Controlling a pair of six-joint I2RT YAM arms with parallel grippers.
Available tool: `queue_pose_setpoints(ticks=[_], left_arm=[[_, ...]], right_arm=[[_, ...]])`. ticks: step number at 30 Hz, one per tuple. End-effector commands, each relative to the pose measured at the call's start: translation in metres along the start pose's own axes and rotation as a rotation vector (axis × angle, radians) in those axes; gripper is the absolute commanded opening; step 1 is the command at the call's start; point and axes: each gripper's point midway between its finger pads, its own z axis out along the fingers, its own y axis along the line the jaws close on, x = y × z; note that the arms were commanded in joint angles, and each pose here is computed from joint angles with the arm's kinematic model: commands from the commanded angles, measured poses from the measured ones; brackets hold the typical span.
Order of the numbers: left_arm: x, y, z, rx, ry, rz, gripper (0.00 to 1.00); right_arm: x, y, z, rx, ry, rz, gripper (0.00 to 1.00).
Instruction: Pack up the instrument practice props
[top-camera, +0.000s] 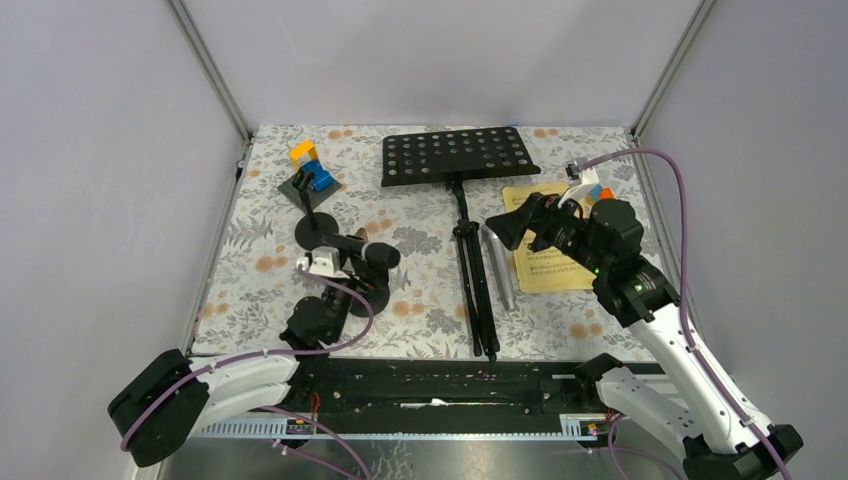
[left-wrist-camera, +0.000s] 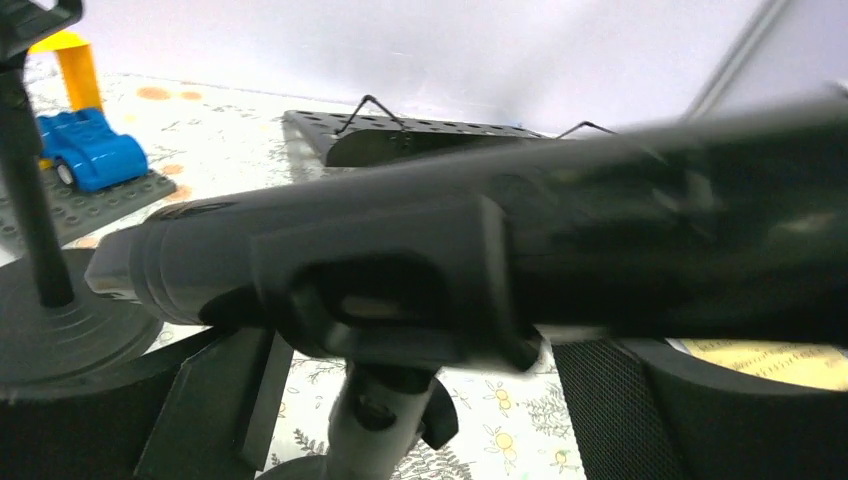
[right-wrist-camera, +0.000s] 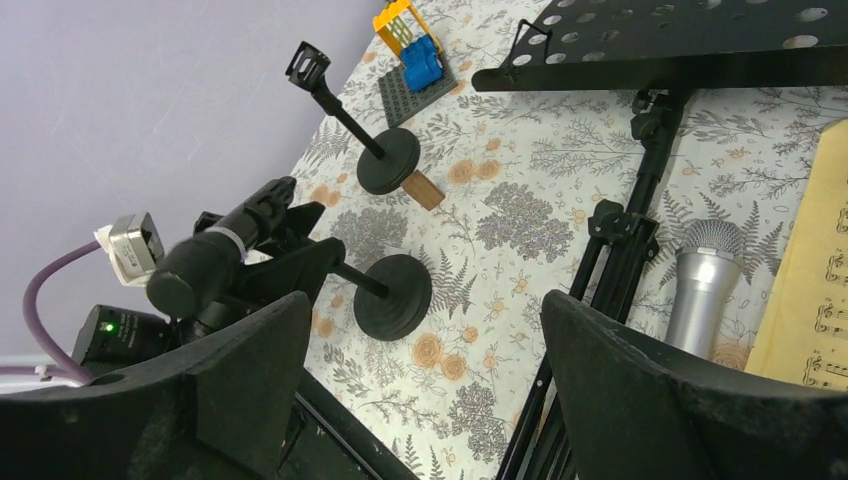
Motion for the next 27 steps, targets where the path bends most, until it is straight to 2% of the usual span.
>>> queue_pose_setpoints(ticks=[1, 10, 17, 23, 27], left_arm=[[-0.022, -0.025, -0.008, 0.173, -0.094, -0.009, 0.98], [-0.017, 0.004, -0.024, 0.227, -0.117, 0.0, 0.93], [-0.004, 0.017, -0.02, 0.258, -0.054, 0.001, 0.91], [0.004, 0.02, -0.015, 0.259, -0.014, -0.027, 0.76], [0.005, 0.023, -0.009, 0.24, -0.005, -0.025, 0.75]], right_arm=[[-0.006, 0.012, -0.007, -0.072, -0.04, -0.055, 0.92], [0.007, 0.01, -0.012, -0.098, -0.042, -0.045, 0.92], [0.01, 0.011, -0.014, -0.106, -0.037, -0.055, 0.92], [0.017, 0.006, -0.013, -0.098, -0.02, -0.062, 0.92], [0.023, 0.006, -0.012, -0.103, -0.001, -0.05, 0.92]])
